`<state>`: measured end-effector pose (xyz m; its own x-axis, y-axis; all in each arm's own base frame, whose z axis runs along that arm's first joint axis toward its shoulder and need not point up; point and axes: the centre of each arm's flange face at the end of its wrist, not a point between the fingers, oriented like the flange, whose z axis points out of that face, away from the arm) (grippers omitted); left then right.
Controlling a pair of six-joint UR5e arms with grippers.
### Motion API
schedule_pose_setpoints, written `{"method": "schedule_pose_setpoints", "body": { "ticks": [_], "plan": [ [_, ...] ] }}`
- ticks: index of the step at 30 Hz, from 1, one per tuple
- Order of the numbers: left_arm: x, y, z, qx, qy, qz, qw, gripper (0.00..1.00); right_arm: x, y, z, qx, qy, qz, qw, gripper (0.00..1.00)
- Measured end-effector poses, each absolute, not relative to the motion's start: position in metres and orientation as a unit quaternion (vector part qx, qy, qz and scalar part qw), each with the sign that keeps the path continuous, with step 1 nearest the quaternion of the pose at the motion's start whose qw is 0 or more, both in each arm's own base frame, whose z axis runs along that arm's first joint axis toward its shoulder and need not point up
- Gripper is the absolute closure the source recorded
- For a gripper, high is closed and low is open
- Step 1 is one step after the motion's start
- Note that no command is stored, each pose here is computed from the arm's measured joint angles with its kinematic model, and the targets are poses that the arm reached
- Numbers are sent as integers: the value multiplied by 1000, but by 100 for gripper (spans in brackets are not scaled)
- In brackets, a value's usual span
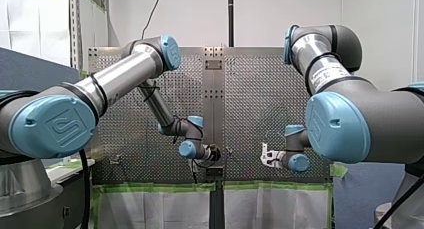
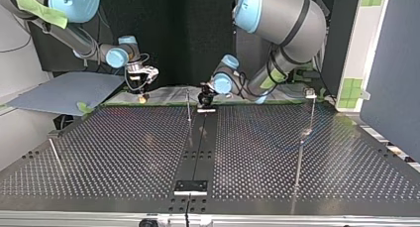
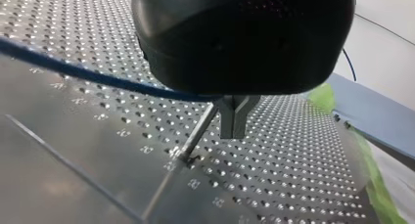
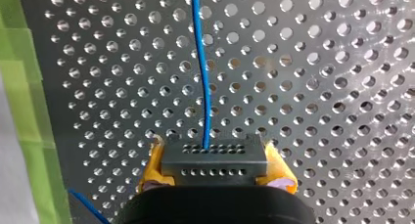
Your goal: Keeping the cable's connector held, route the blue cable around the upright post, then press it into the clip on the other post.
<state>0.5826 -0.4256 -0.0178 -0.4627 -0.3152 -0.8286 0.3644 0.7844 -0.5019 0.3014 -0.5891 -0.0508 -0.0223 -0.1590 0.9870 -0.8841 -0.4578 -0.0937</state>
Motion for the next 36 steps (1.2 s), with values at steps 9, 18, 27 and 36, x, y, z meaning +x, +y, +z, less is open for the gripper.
{"method": "schedule_pose_setpoints", "body": {
  "ticks": [9, 18, 27, 36],
  "plan": [
    [588, -421, -16, 15, 789, -324, 521, 100, 303, -599, -45, 628, -418, 577, 312, 100],
    [591, -414, -16, 22, 792, -289, 538, 100, 306, -613, -35, 626, -414, 581, 315, 100],
    [595, -406, -16, 34, 794, -246, 555, 84, 307, -614, -34, 626, -414, 582, 314, 100],
    [592, -402, -18, 69, 805, -210, 551, 20, 308, -613, -34, 627, -413, 582, 313, 100]
  ]
}}
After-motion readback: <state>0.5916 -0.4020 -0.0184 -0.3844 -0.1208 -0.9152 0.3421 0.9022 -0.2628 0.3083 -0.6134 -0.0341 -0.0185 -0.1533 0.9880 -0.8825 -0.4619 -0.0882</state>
